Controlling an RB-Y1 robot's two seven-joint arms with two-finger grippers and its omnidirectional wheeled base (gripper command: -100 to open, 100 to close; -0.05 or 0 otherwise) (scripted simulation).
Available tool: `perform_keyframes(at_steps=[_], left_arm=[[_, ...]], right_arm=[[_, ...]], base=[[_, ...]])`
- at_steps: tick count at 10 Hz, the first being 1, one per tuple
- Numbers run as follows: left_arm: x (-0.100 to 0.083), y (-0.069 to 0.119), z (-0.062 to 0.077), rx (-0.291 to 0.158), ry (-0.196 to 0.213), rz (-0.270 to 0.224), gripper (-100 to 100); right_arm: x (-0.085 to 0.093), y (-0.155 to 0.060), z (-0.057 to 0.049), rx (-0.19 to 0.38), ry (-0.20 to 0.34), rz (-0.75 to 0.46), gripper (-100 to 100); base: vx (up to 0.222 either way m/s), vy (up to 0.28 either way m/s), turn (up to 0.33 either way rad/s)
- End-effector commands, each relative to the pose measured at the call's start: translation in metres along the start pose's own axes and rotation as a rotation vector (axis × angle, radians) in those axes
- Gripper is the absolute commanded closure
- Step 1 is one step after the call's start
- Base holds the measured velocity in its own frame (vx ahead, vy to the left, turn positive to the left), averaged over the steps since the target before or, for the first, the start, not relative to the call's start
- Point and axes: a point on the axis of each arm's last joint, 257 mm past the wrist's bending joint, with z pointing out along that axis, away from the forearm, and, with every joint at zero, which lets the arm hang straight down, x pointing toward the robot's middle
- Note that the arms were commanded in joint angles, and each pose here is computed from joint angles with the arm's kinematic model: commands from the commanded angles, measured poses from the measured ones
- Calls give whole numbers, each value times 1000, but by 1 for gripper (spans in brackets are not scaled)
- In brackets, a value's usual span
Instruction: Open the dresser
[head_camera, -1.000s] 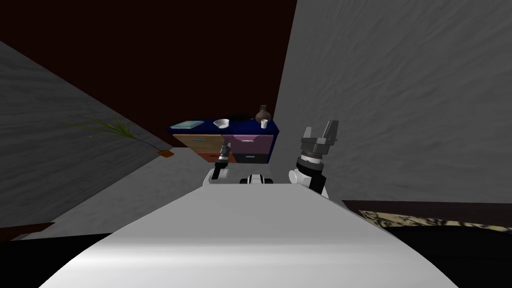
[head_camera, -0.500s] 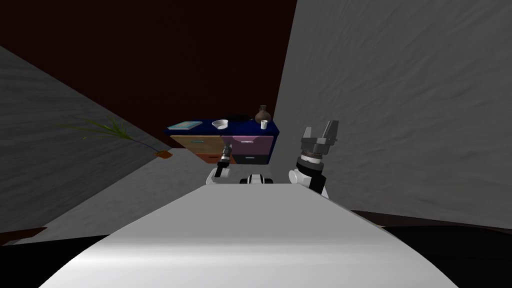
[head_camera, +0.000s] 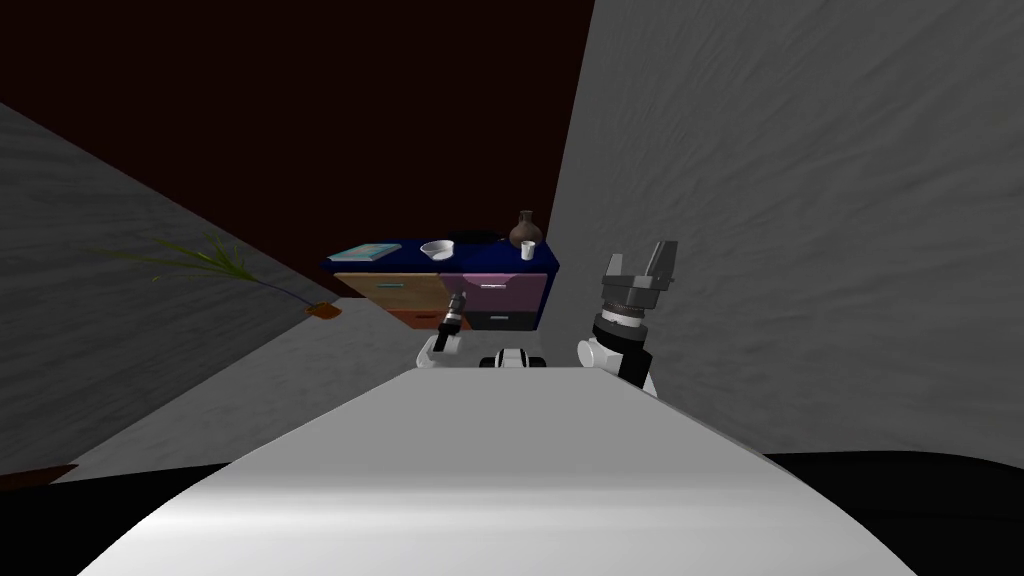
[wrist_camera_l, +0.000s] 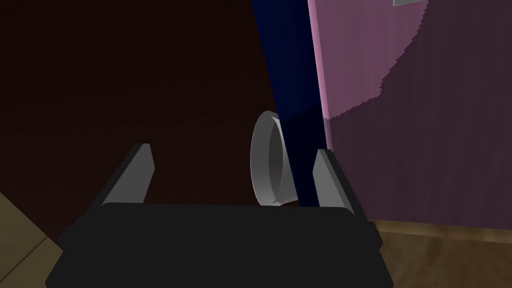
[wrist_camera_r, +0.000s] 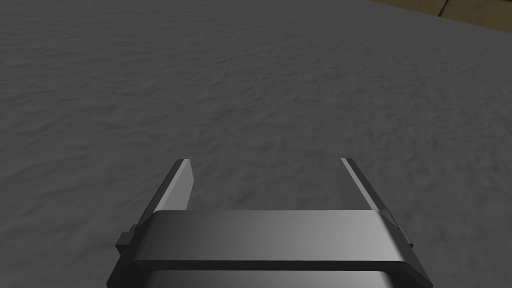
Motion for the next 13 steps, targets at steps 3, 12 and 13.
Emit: perform_keyframes(at_steps=[3, 12, 13], left_arm=[[5, 30, -1, -53, 11, 6, -100], [33, 96, -4, -187, 35, -11, -100], [41, 103, -6, -205, 38, -23, -100]], right_arm=[[0, 0, 0, 0, 0, 0, 0], [0, 0, 0, 0, 0, 0, 0], [0, 0, 0, 0, 0, 0, 0]], base=[[37, 0, -6], [45, -1, -10], [56, 0, -11]])
